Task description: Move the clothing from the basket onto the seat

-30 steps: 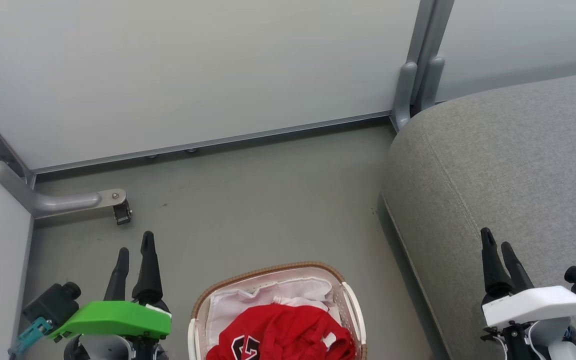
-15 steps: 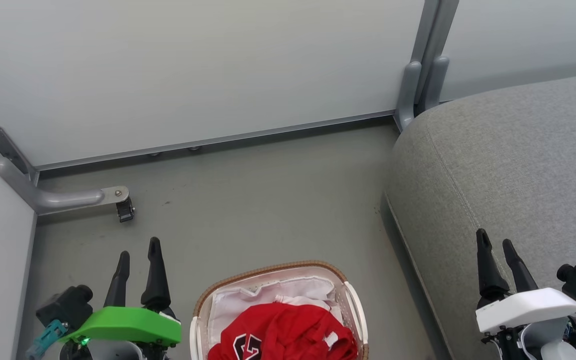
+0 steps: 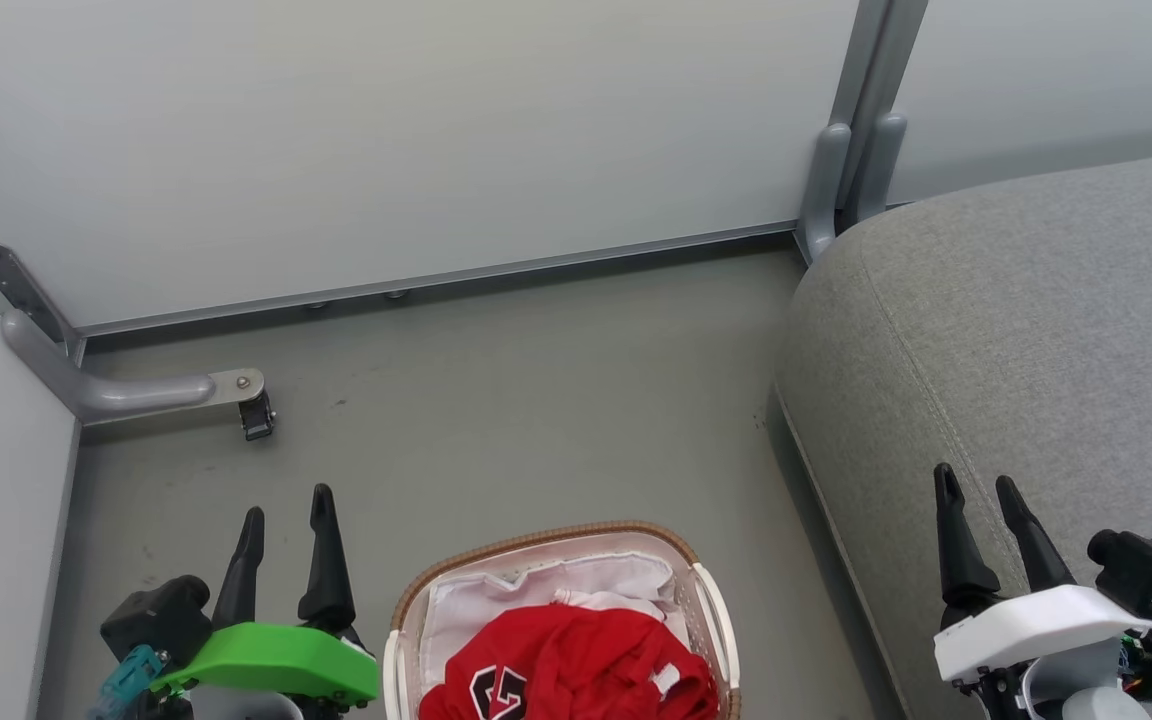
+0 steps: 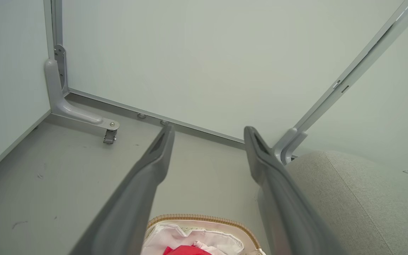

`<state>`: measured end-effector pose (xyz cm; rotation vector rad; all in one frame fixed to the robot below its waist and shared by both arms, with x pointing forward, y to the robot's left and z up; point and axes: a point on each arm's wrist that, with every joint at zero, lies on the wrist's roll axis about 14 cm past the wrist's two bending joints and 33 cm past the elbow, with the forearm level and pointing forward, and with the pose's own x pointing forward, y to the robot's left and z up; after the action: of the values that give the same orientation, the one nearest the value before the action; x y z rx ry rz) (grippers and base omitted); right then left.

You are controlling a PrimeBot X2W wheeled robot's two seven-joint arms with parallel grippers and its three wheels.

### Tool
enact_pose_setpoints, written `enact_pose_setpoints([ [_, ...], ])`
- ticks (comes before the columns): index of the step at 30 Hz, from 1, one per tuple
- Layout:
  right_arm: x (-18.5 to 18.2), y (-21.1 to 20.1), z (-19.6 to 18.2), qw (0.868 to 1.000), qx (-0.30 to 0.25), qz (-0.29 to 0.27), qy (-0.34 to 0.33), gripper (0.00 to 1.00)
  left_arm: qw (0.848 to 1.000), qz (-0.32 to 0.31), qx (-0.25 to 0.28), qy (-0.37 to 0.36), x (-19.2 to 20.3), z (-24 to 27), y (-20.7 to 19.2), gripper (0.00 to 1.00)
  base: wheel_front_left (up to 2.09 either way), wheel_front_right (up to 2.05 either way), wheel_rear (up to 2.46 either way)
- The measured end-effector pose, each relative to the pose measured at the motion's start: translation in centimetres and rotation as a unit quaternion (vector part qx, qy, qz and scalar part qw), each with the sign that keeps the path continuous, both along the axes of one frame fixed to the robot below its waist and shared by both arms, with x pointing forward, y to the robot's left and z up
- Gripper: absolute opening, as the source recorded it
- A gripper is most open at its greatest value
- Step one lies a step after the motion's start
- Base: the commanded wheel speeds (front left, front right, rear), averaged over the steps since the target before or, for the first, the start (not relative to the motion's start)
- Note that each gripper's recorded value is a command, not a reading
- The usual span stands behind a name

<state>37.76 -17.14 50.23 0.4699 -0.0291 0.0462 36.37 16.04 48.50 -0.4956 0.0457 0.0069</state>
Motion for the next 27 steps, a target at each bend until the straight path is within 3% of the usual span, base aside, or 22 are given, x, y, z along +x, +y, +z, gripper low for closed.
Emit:
enact_pose_setpoints([
  [27,0.2,2.1,0.2,0.993,-0.107,0.035,-0.025,1.00,0.996,-0.009,0.093,0.000,-1.0,-1.1,-0.3,1.00,0.00,0.00,0.00],
])
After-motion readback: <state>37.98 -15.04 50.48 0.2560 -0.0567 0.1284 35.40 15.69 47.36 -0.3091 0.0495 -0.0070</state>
